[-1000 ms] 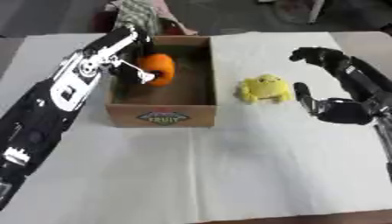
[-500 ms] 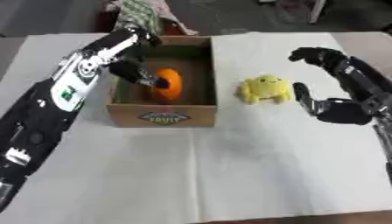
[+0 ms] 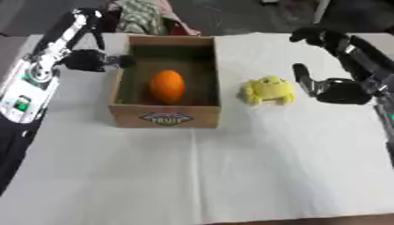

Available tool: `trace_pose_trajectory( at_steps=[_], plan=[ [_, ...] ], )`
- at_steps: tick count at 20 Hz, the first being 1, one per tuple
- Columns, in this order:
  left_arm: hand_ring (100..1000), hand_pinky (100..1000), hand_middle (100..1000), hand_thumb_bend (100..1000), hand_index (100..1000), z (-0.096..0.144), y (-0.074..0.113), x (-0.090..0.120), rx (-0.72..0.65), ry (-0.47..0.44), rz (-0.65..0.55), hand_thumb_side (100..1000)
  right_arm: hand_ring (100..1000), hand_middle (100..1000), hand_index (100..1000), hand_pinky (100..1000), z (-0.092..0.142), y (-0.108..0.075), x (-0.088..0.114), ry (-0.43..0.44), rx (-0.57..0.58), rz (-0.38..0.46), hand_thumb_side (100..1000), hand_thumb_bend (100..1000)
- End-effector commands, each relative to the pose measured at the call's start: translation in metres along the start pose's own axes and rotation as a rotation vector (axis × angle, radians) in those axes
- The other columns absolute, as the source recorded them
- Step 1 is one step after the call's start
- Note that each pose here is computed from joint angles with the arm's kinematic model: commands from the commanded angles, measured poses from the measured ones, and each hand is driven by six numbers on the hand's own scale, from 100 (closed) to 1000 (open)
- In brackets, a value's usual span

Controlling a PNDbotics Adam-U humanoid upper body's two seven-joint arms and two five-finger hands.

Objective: Pick up objects on the table and place them in the box.

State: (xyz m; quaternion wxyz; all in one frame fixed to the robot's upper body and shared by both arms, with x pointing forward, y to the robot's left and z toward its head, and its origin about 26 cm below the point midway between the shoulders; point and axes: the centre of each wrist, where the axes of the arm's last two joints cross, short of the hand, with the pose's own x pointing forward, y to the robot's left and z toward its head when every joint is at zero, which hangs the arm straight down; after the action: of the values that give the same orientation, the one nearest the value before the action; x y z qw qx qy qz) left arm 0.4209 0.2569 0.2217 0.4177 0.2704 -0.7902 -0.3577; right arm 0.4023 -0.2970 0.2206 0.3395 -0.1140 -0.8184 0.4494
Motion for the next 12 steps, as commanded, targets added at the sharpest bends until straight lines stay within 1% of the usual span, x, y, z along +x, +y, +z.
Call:
trace_pose_trajectory(
  at_steps=[1,4,8,12],
  plan=[
    [403,760,584,847,752,0.013,0.028,0.005,0.11,-0.011,0.001,537,1000,818,906,960,-0.003,-0.022,0.0,0.008,0.015,0.083,198,100],
    [398,756,577,828,746,0.031,0.031,0.004,0.161,0.021,0.032,518,1000,817,906,955,-0.007,-0.025,-0.005,0.022,0.045,0.108,199,100],
    [394,755,573,796,744,0.05,0.039,0.008,0.212,0.054,0.079,503,995,815,901,948,-0.013,-0.027,-0.015,0.057,0.089,0.136,203,100],
    [394,755,573,790,744,0.06,0.046,0.016,0.231,0.077,0.14,499,994,814,901,946,-0.016,-0.024,-0.026,0.088,0.111,0.153,204,100]
  ],
)
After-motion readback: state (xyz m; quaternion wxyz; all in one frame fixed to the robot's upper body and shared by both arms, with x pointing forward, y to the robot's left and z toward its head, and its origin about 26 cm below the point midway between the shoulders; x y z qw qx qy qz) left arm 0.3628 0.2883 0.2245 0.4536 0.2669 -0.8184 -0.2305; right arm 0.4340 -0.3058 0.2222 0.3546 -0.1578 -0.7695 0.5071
